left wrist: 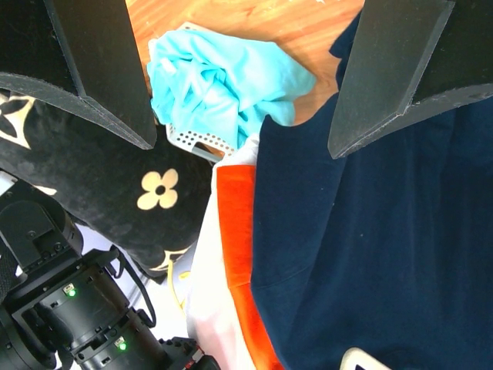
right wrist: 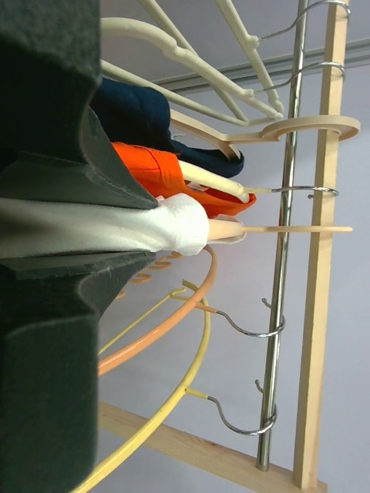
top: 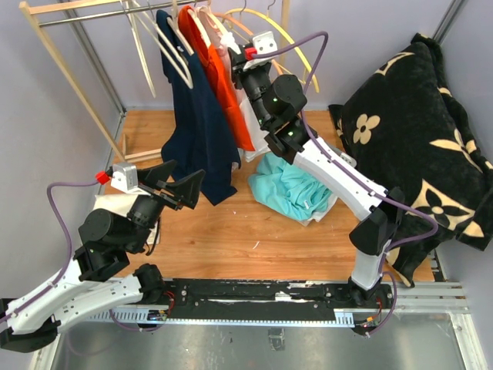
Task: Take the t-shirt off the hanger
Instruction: Pick up the hanger from the clothesline.
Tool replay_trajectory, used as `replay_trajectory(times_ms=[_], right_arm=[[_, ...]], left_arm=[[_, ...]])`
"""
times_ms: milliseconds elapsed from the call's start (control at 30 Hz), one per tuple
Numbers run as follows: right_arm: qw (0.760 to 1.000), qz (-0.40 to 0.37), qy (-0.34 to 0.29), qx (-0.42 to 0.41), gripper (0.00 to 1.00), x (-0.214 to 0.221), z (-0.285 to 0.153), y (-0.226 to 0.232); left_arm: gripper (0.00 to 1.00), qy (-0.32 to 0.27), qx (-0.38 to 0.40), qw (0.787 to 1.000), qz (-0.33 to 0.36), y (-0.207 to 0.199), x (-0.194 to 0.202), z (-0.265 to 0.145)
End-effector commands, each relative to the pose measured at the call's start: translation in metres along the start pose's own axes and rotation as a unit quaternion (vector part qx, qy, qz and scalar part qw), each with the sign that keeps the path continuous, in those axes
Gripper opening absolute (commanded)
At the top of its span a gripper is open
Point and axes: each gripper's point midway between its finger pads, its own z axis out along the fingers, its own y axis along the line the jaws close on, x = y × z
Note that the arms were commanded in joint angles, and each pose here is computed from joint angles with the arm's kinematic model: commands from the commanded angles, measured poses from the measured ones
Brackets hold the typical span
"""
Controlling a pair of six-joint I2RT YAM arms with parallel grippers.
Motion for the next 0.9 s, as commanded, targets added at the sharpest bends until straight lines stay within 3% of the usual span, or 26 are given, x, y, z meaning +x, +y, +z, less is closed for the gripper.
replay_trajectory(times_ms=[0, 367, 867], right_arm=[[0.992, 0.034, -0.117, 0.026, 0.01, -0.081, -0.013, -0.018], [0.987, 0.030, -0.158, 0.026, 0.01, -0.099, -0.017, -0.019], [0.986, 0.027, -0.162, 0.008, 0.01, -0.108, -0.043, -0.016]], left_arm=[[1.00, -0.018, 0.002, 1.000, -0.007, -0.001, -0.016, -0.002], [1.00, -0.022, -0.001, 1.000, -0.003, -0.001, -0.020, -0.001], [1.00, -0.036, 0.011, 0.999, 0.005, -0.015, -0.034, 0.012]])
